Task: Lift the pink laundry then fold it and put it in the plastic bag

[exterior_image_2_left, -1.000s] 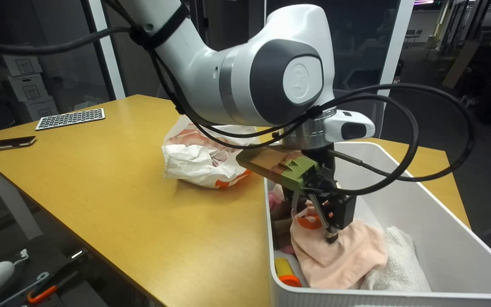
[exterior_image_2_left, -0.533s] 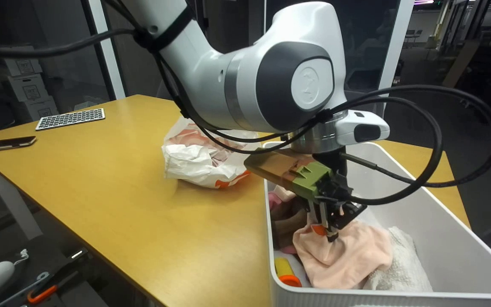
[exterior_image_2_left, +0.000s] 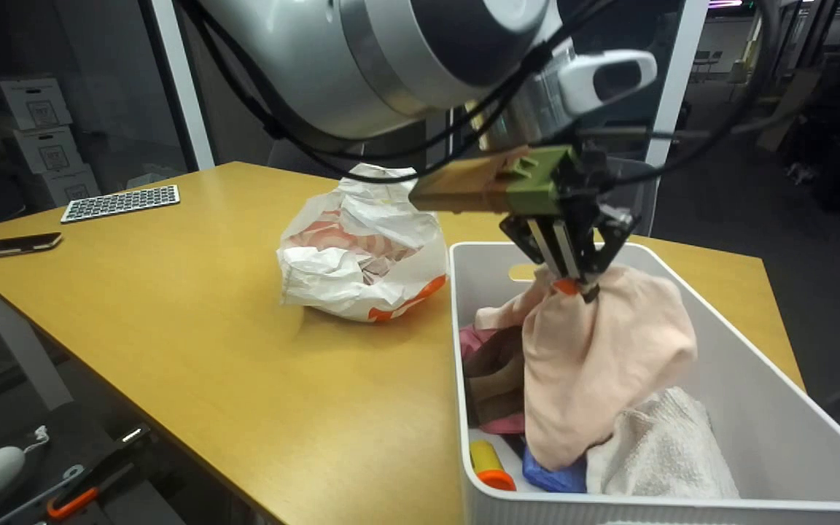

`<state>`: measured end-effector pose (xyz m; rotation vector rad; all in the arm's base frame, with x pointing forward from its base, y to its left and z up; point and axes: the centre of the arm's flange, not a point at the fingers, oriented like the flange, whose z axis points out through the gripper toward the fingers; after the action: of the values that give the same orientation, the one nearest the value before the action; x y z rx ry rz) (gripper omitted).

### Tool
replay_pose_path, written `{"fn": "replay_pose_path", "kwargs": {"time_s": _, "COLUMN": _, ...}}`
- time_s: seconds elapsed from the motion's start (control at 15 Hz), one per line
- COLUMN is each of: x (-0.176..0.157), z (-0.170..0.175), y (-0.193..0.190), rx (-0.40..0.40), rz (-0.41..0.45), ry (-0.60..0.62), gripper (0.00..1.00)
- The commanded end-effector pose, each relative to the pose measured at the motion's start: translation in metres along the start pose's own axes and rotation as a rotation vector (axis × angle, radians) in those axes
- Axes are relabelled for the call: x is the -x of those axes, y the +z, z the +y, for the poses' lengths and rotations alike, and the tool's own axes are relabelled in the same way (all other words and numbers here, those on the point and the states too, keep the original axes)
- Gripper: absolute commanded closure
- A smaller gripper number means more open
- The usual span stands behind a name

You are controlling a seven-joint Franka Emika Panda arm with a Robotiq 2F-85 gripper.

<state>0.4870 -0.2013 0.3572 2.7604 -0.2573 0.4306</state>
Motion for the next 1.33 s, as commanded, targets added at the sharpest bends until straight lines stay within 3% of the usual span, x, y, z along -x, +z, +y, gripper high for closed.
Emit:
{"fn": "replay_pose_path", "kwargs": {"time_s": 0.0, "x": 0.003, "z": -0.012, "y": -0.088, "rx": 0.018, "rz": 0.195, "ry": -0.032, "gripper": 1.00}}
{"fn": "replay_pose_path", "kwargs": {"time_s": 0.27, "x": 0.003, "z": -0.035, "y": -0.177, "rx": -0.048, "rz": 0.368, "ry": -0.065, "gripper": 1.00}}
{"fn": "replay_pose_path", "kwargs": {"time_s": 0.47, "x": 0.018, "z": -0.053, "y": -0.233, "rx": -0.178, "rz": 0.374, "ry": -0.077, "gripper": 1.00}}
{"fn": "replay_pose_path", "kwargs": {"time_s": 0.6, "x": 0.033, "z": -0.065, "y": -0.254, "rx": -0.269, "rz": 0.278, "ry": -0.108, "gripper": 1.00}}
{"fn": "replay_pose_path", "kwargs": {"time_s": 0.8, "x": 0.058, "z": -0.081, "y": -0.254, "rx": -0.366, "rz": 0.076, "ry": -0.187, "gripper": 1.00}}
{"fn": "replay_pose_path", "kwargs": {"time_s": 1.13, "x": 0.098, "z": -0.111, "y": -0.195, "rx": -0.465, "rz": -0.232, "ry": -0.324, "gripper": 1.00}}
{"fn": "replay_pose_path", "kwargs": {"time_s": 1.27, "x": 0.115, "z": -0.127, "y": -0.168, "rx": -0.529, "rz": -0.298, "ry": -0.395, "gripper": 1.00}}
